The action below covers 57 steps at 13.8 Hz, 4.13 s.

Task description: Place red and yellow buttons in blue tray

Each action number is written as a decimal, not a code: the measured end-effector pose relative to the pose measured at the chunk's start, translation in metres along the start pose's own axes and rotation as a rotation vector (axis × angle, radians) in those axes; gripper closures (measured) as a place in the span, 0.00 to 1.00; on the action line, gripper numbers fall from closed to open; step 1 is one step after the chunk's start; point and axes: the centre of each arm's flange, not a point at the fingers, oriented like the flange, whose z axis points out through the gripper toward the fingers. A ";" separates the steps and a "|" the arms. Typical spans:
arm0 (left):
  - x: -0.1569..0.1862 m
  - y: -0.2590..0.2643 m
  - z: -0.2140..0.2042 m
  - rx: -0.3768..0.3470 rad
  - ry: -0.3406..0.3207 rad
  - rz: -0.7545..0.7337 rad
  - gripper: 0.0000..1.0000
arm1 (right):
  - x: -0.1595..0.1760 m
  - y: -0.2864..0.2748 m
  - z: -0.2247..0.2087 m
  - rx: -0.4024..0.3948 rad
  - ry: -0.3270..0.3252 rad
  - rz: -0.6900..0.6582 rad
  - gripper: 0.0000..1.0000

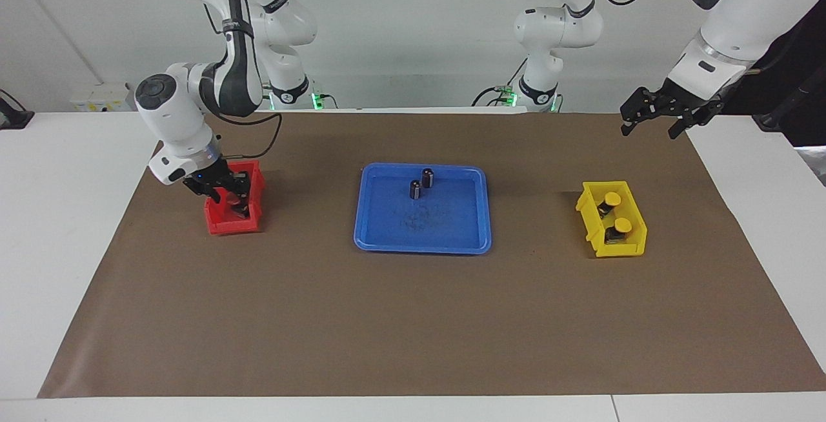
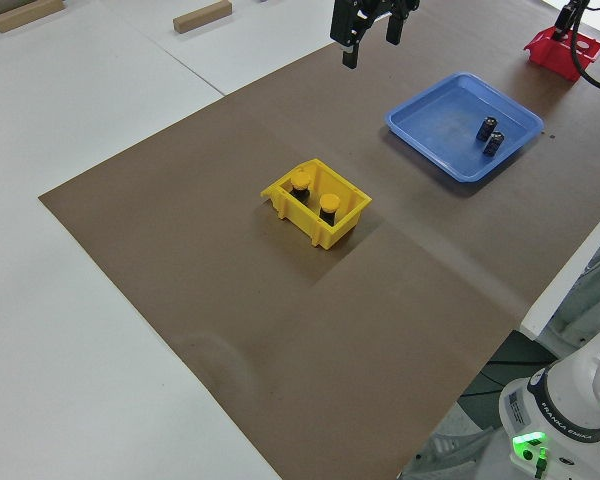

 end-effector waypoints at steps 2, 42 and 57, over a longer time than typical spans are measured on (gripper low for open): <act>0.000 0.003 0.000 0.000 -0.001 0.006 0.00 | -0.001 0.000 0.001 0.000 0.003 -0.004 0.41; 0.050 -0.066 0.246 0.044 0.159 -0.090 0.36 | 0.104 -0.270 -0.112 -0.052 0.086 0.150 0.02; 0.075 0.074 0.119 0.052 0.123 -0.134 0.59 | -0.051 -0.001 -0.030 -0.009 -0.028 -0.104 0.29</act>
